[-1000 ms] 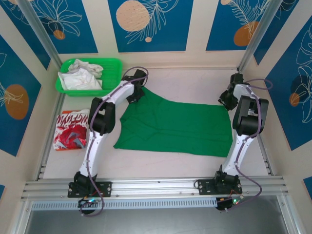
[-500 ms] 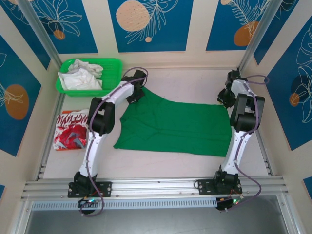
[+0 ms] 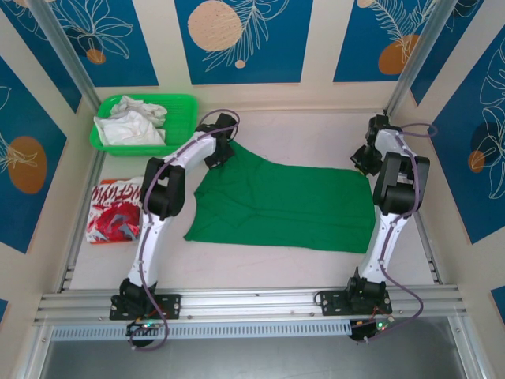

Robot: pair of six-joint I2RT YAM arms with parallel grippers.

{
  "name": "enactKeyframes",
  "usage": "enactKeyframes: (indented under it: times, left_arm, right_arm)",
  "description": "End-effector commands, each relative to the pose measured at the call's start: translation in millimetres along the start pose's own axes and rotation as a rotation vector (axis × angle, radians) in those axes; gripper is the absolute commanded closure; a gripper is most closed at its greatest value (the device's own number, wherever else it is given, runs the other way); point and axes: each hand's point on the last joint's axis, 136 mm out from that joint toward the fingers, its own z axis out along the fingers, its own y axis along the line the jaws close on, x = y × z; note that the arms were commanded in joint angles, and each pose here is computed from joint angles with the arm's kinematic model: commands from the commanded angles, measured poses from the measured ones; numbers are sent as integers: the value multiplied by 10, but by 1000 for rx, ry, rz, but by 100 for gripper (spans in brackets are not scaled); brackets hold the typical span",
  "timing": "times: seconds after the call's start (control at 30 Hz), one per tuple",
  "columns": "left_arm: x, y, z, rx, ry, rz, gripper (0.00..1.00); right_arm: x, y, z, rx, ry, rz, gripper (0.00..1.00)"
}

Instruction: Fold and stack the t-shirts

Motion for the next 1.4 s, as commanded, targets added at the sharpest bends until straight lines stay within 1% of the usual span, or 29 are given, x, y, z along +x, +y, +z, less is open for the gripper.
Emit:
enactKeyframes:
  times: [0.0,0.17,0.27,0.43,0.7,0.9,1.03,1.37]
  left_arm:
    - [-117,-102,-305,81,-15,17,100]
    - [-261,-121,-641,125,-75,33,100]
    - [-274,-90,-779,144,-89,35,100]
    - [-182,-23,-891,168,-73,34,100]
    - [33,160,-1096,194,-55,39,100]
    - [194,409,-1198,168,-50,44,100]
    - [315,499,-1284,170,-35,48,100]
    - [579,787,-1467,135,-3,66,100]
  right_arm:
    - [-49,84,-373,-69,-71,-7,100]
    - [0,54,-603,-123,-118,-8,100]
    - [43,12,-724,-153,-137,-3,100]
    - [137,-35,-924,-192,-158,-13,100]
    - [341,-233,-1189,-220,-197,-35,100]
    - [491,-506,-1221,-210,-209,-21,100]
    - [569,-695,-1172,-195,-186,8,100]
    - [813,-916,-1255,-214,-193,27,100]
